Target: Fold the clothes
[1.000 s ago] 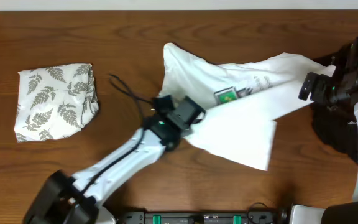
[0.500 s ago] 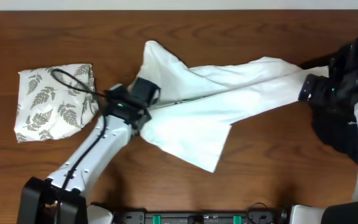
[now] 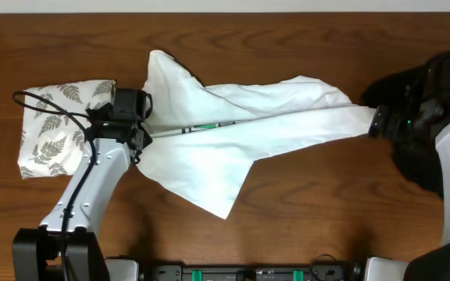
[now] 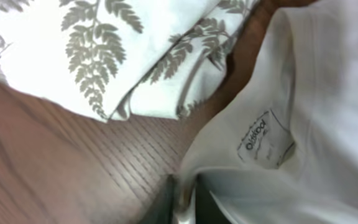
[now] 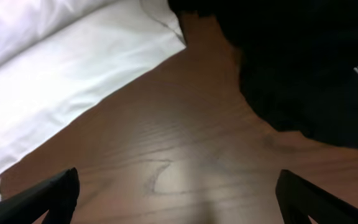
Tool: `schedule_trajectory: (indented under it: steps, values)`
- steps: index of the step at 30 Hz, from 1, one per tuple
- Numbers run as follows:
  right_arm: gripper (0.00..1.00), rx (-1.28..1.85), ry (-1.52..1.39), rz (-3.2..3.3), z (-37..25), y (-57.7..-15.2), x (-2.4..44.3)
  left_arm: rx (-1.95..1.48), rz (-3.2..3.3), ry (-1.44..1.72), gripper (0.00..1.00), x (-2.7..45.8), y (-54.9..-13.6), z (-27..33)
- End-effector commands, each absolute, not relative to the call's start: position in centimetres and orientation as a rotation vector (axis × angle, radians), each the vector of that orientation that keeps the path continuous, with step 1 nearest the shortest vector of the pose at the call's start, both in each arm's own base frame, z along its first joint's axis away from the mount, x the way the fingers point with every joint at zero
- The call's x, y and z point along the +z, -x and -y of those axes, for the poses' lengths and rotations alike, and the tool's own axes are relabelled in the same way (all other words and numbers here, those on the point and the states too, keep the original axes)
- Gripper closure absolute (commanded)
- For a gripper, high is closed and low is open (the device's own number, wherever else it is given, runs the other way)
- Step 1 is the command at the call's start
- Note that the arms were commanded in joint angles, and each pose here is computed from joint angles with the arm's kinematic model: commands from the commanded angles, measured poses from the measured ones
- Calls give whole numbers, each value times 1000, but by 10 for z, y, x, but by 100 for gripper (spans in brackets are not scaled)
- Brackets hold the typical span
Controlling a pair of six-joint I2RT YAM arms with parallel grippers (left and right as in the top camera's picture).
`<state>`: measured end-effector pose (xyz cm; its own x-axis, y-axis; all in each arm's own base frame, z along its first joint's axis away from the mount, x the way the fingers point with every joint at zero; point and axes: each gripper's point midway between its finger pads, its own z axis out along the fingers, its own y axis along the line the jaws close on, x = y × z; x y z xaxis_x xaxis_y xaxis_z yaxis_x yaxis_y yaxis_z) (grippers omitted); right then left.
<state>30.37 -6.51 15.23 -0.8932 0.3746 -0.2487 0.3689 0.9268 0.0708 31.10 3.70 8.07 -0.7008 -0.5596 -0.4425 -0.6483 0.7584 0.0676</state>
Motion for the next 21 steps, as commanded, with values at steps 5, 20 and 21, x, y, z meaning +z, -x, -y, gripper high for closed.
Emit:
schedule_trajectory:
  steps: [5,20,21]
  values:
    - [1,33,-539,-2808,67,-305,130,344,-2580,892,18,79,-306,-41]
    - [12,338,-396,-2633,27,-342,81,-35,-2908,922,13,60,-261,17]
    - [13,337,-385,-2629,26,-344,80,-41,-2923,926,13,59,-258,19]
